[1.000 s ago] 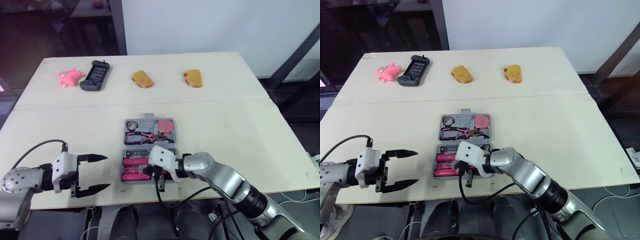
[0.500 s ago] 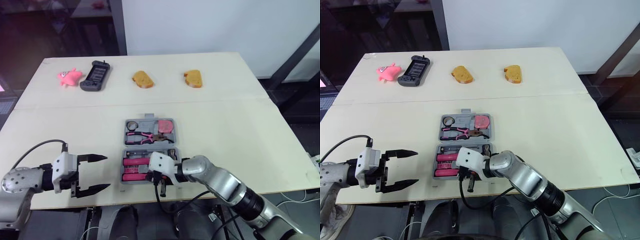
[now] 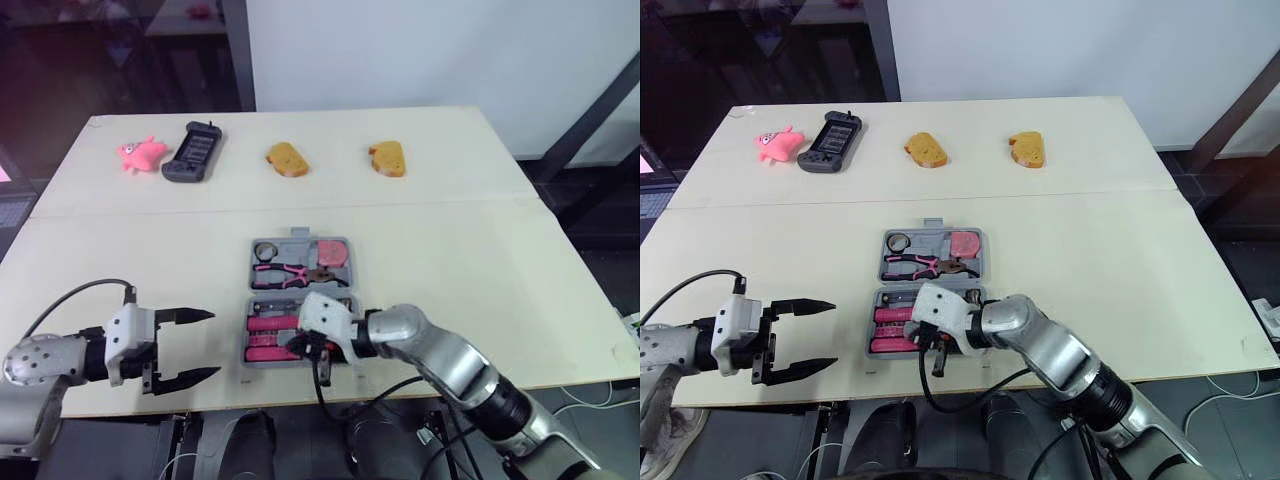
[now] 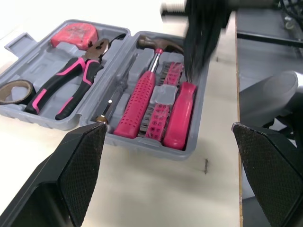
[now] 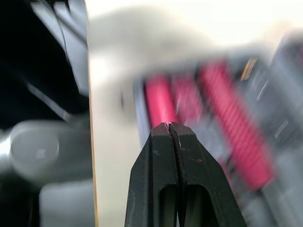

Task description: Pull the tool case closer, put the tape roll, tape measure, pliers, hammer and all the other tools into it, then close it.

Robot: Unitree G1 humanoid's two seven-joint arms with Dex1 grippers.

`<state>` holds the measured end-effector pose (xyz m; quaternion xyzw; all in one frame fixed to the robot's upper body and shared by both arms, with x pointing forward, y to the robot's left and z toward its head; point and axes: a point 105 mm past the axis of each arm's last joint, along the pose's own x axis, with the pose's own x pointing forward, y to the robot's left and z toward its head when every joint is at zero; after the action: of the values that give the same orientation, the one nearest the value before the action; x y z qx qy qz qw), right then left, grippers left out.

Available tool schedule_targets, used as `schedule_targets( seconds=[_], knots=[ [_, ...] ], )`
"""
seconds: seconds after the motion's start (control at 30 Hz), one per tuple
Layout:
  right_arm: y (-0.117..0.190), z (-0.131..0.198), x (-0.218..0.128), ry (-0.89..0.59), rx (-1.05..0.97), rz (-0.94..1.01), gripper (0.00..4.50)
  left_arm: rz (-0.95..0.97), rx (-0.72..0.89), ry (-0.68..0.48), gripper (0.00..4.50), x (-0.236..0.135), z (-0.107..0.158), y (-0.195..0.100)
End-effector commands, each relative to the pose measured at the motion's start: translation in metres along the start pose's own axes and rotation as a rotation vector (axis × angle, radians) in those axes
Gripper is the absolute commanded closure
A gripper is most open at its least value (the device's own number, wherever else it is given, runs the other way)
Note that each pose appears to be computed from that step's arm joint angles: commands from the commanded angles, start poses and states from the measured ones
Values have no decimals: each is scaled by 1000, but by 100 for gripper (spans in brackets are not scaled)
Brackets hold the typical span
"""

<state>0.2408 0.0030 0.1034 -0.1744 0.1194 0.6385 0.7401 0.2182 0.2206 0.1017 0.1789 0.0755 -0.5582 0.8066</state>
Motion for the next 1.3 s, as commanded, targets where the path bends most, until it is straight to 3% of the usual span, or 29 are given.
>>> schedule_targets(
  seconds=[0.03,0.1,0.2,0.3,0.43,0.67,0.8,1.03,1.3],
  knots=[
    [-3,33,-23,-120,-82,1,445,46,-14,25,0,1,0,9],
    [-22,29,-48,-101,-24,-68,445,159,-73,0,0,6,3,30],
    [-59,-3,-73,2,129,-249,450,261,-132,23,87,17,-1,52],
    [-92,-51,-95,154,238,-451,450,310,-138,95,242,36,-19,65],
    [-99,-72,-94,225,239,-488,450,339,-158,163,447,51,-35,72],
    [-106,-90,-75,329,222,-499,450,323,-136,231,447,68,-48,77],
    [-103,-88,-65,325,216,-476,450,250,-109,213,447,84,-44,68],
    [-91,-91,-55,354,214,-419,450,155,-64,174,447,105,-36,56],
    [-65,-78,-38,324,218,-329,450,69,-58,209,447,103,-48,39]
  ],
)
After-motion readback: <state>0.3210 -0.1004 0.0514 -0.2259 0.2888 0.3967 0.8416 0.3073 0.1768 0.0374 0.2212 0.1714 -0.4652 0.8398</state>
